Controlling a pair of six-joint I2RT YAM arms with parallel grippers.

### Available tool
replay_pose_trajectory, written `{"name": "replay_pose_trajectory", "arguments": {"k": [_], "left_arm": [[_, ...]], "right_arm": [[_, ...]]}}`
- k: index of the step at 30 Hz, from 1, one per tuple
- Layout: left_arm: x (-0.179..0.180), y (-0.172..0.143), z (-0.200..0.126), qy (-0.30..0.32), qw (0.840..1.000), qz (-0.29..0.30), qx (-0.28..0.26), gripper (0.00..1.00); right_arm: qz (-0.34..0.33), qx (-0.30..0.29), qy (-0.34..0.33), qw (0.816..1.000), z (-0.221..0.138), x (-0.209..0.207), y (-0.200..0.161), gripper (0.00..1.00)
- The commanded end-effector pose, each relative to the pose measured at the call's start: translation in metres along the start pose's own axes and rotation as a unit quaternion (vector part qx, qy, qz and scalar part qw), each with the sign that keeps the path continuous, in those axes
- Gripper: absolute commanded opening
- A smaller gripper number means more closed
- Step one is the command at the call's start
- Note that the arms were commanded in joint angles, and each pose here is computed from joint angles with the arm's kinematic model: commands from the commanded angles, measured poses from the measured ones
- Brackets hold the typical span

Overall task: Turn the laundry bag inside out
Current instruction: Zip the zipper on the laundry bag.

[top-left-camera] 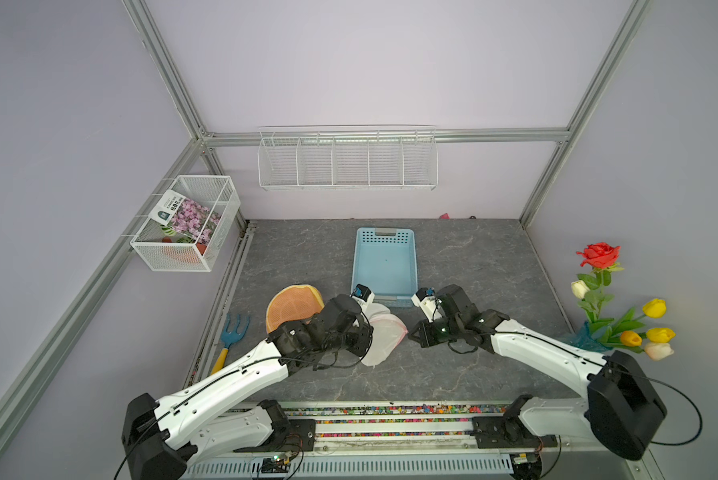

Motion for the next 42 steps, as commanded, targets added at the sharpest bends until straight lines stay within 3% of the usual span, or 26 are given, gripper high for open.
{"name": "replay_pose_trajectory", "arguments": {"k": [1, 5, 7, 11, 14, 17, 21, 23, 29, 36, 42], "left_arm": [[-0.007, -0.002, 0.012, -0.044, 0.998, -0.040, -0.004, 0.00], [0.003, -0.027, 0.031, -0.013, 0.992, -0.104, 0.069, 0.53], [0.005, -0.032, 0.025, -0.006, 0.989, -0.126, 0.076, 0.65], [0.024, -0.024, -0.019, 0.066, 0.987, -0.142, 0.039, 0.73], [0.024, -0.009, -0.051, 0.061, 0.990, -0.130, -0.014, 0.76], [0.011, 0.008, -0.062, 0.014, 0.994, -0.095, -0.060, 0.78], [-0.007, 0.033, -0.043, -0.037, 0.994, -0.044, -0.092, 0.83], [-0.004, 0.047, -0.025, -0.037, 0.993, -0.058, -0.091, 0.85], [0.027, 0.074, 0.025, -0.053, 0.992, -0.100, -0.054, 0.86], [0.010, 0.051, 0.052, -0.118, 0.989, -0.083, 0.041, 0.77], [0.006, 0.026, 0.054, -0.092, 0.991, -0.052, 0.083, 0.68]], "right_arm": [[-0.005, -0.001, -0.008, 1.000, 0.002, -0.003, -0.002, 0.00], [-0.035, 0.006, -0.033, 0.999, -0.002, -0.003, 0.014, 0.00], [-0.043, 0.013, -0.034, 0.998, 0.000, -0.003, 0.016, 0.00], [-0.054, 0.017, -0.031, 0.998, 0.002, -0.001, 0.020, 0.00], [-0.066, 0.015, -0.018, 0.998, 0.003, 0.002, 0.022, 0.00], [-0.080, 0.012, -0.008, 0.997, 0.001, 0.007, 0.025, 0.00], [-0.109, 0.013, 0.003, 0.994, -0.002, 0.016, 0.028, 0.00], [-0.118, 0.013, 0.007, 0.993, -0.004, 0.020, 0.030, 0.00], [-0.128, 0.009, 0.015, 0.992, -0.007, 0.028, 0.037, 0.00], [-0.116, 0.005, 0.016, 0.993, -0.004, 0.027, 0.038, 0.00], [-0.111, 0.003, 0.017, 0.994, -0.001, 0.026, 0.040, 0.00]]}}
Point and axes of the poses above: each gripper's point midway between its finger pads, its own z axis out along the fingers, its own x axis along the line the jaws close on, y = z × x, the point moved 4 cm from there along -z, back along the fingers, and after that the axes turned 8 degrees about -z, right-handed, at the moved point
